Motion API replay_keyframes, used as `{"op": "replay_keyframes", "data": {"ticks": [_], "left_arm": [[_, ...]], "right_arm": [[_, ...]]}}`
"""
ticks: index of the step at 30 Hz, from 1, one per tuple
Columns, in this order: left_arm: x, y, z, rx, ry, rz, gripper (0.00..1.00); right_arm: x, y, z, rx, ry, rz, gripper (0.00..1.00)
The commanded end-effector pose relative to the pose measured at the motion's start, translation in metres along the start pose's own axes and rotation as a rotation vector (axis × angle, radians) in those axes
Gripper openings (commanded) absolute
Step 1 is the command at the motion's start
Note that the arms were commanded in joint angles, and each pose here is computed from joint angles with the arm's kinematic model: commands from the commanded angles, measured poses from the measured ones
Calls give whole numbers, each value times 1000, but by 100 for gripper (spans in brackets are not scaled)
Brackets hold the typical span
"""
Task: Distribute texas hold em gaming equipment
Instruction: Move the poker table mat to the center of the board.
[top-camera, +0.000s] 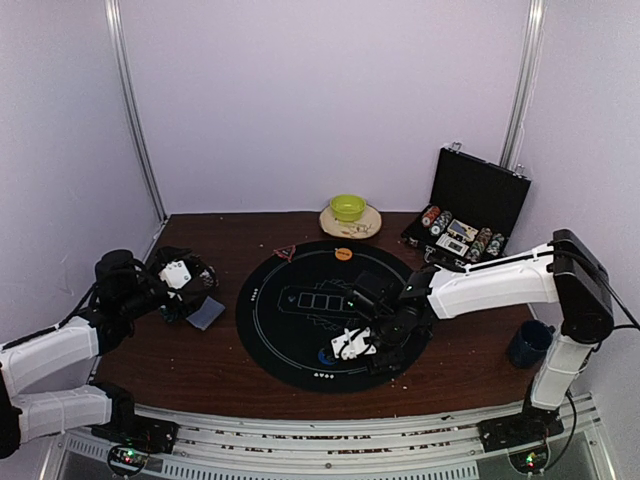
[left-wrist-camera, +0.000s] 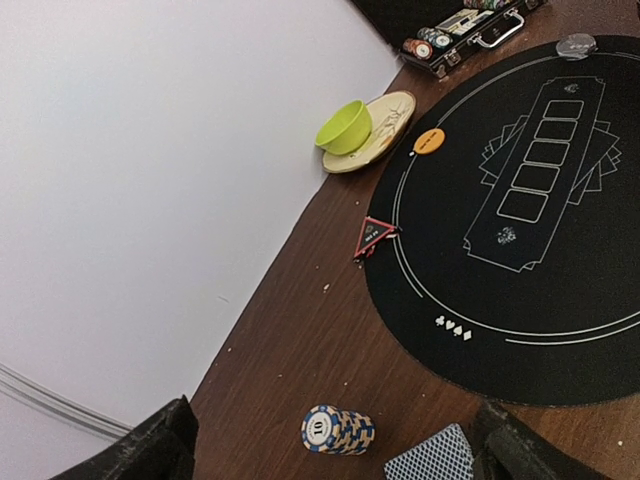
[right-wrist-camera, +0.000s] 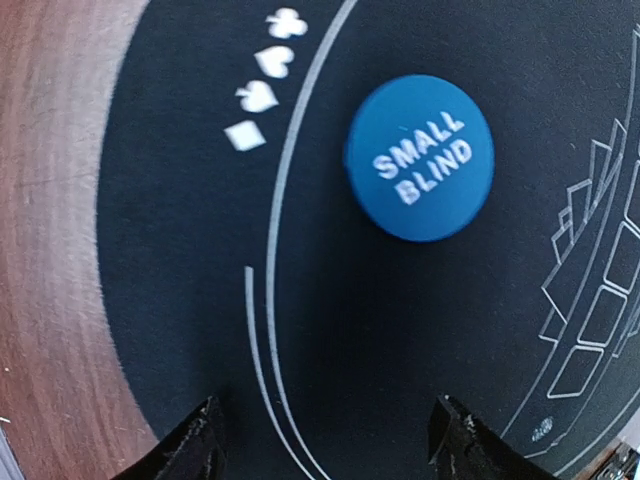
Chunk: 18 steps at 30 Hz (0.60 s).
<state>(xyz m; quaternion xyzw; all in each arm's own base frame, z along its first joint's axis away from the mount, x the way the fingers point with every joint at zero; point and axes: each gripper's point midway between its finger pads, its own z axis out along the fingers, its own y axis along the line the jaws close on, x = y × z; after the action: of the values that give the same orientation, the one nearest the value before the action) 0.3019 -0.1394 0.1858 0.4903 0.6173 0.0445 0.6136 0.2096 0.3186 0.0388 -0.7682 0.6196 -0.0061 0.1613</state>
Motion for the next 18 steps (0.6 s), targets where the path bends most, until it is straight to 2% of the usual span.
{"op": "replay_keyframes", "data": {"ticks": [1, 11, 18], "left_arm": [[-5, 3, -3, -11, -25, 18, 98], [-2, 0, -1, 1, -16, 21, 98], [-1, 1, -2, -5, -13, 24, 98]], "right_arm": [[-15, 13, -4, -7, -59, -78, 71], [-40, 44, -9, -100, -107, -114, 73], [-46, 50, 6, -67, -97, -117, 74]]}}
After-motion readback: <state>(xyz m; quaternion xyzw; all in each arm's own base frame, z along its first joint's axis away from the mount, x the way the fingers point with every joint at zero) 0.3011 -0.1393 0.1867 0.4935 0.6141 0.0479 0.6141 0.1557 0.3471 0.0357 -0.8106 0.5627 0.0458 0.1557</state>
